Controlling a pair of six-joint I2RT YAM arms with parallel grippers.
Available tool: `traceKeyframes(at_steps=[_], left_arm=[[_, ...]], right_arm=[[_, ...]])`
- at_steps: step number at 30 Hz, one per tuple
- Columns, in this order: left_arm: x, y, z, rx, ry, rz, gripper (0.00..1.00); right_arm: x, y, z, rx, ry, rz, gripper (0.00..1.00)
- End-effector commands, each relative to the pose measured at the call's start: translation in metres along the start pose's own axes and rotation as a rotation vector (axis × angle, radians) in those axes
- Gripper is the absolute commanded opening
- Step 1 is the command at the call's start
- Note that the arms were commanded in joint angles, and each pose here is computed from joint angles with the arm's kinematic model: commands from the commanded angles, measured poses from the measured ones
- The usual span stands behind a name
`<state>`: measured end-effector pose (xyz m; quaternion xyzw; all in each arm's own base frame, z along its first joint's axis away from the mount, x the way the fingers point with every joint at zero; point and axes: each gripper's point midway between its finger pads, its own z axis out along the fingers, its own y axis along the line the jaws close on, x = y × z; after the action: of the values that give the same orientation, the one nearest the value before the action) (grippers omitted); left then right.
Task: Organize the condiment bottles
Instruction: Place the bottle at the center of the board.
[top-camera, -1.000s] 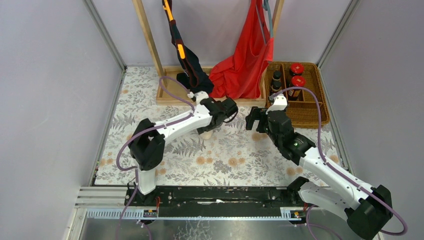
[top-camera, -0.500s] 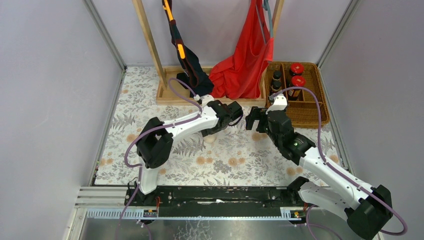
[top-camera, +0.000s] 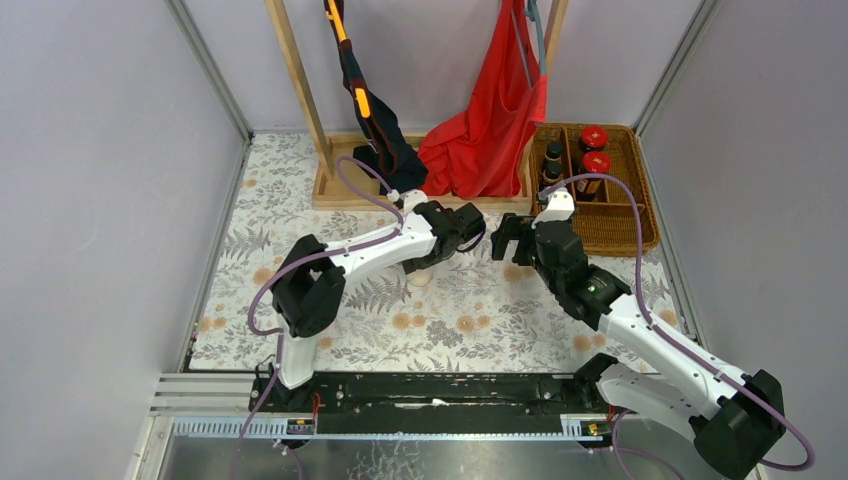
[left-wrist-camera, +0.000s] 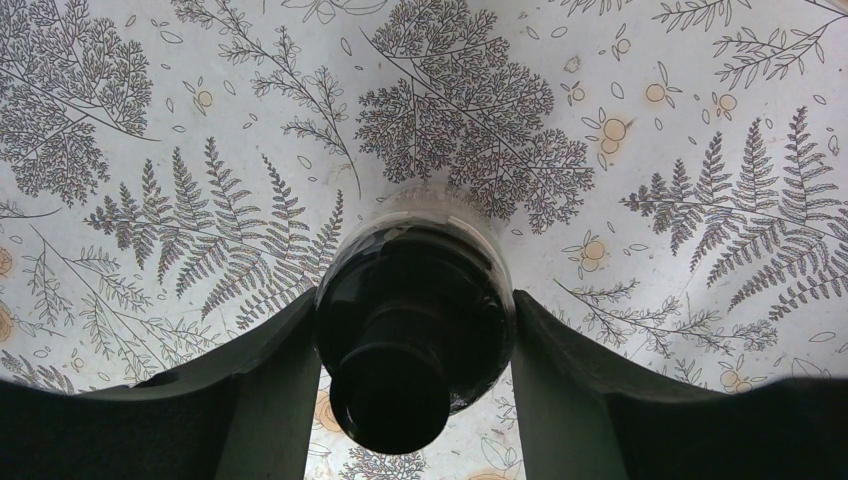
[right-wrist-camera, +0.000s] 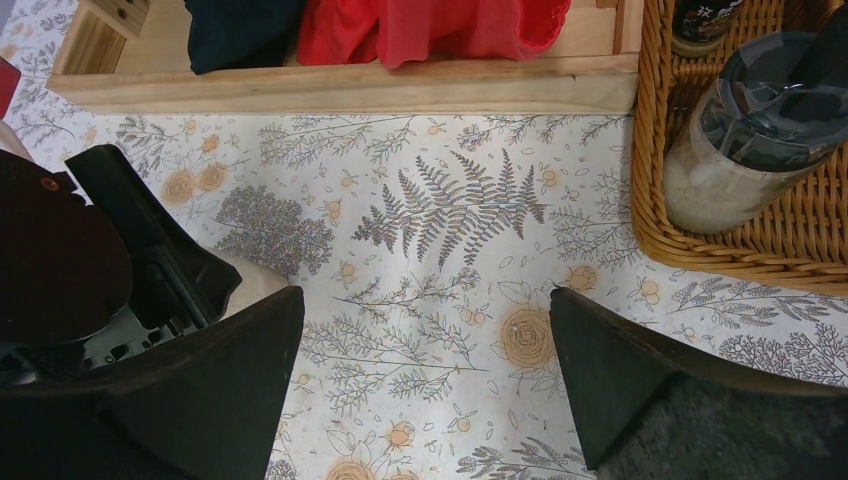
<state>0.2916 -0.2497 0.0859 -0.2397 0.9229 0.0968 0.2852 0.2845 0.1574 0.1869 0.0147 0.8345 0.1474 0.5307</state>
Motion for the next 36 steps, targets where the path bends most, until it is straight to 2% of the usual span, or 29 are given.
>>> traceKeyframes(at_steps=[1,14,15,16,24,25,28,31,36], left_arm=[[0.0000,0.0004,-0.0050,0.021,0.005,-0.012,0.10],[-0.0019,0.0034,-0.0075,0.018,0.001,-0.017,0.19],[-0.0025,0.0040,-0.0074,0.015,-0.001,-0.019,0.27],[-0.0027,0.0045,-0.0080,0.014,-0.003,-0.021,0.40],[-0.0036,0.0057,-0.0085,0.005,-0.006,-0.025,0.43],[-0.0033,0.0075,-0.0080,-0.002,-0.004,-0.029,0.58],[-0.0037,0.0079,-0.0084,-0.001,-0.007,-0.028,0.62],[-0.0044,0.0068,-0.0087,0.001,-0.008,-0.027,0.71],[-0.0037,0.0065,-0.0085,0.000,-0.004,-0.021,0.80]], right_arm=[[-0.0112,0.0020,0.0001,-0.002,-0.039,0.022,0.99],[-0.0118,0.0020,-0.0007,-0.004,-0.042,0.023,1.00],[-0.0120,0.0023,-0.0009,-0.006,-0.043,0.024,1.00],[-0.0121,0.0024,-0.0010,-0.007,-0.043,0.024,1.00],[-0.0116,0.0023,-0.0006,-0.005,-0.042,0.023,1.00],[-0.0122,0.0028,-0.0006,-0.007,-0.044,0.025,1.00],[-0.0115,0.0029,-0.0003,-0.008,-0.041,0.024,1.00],[-0.0118,0.0028,-0.0004,-0.008,-0.042,0.024,1.00],[-0.0119,0.0026,-0.0011,-0.008,-0.043,0.025,1.00]])
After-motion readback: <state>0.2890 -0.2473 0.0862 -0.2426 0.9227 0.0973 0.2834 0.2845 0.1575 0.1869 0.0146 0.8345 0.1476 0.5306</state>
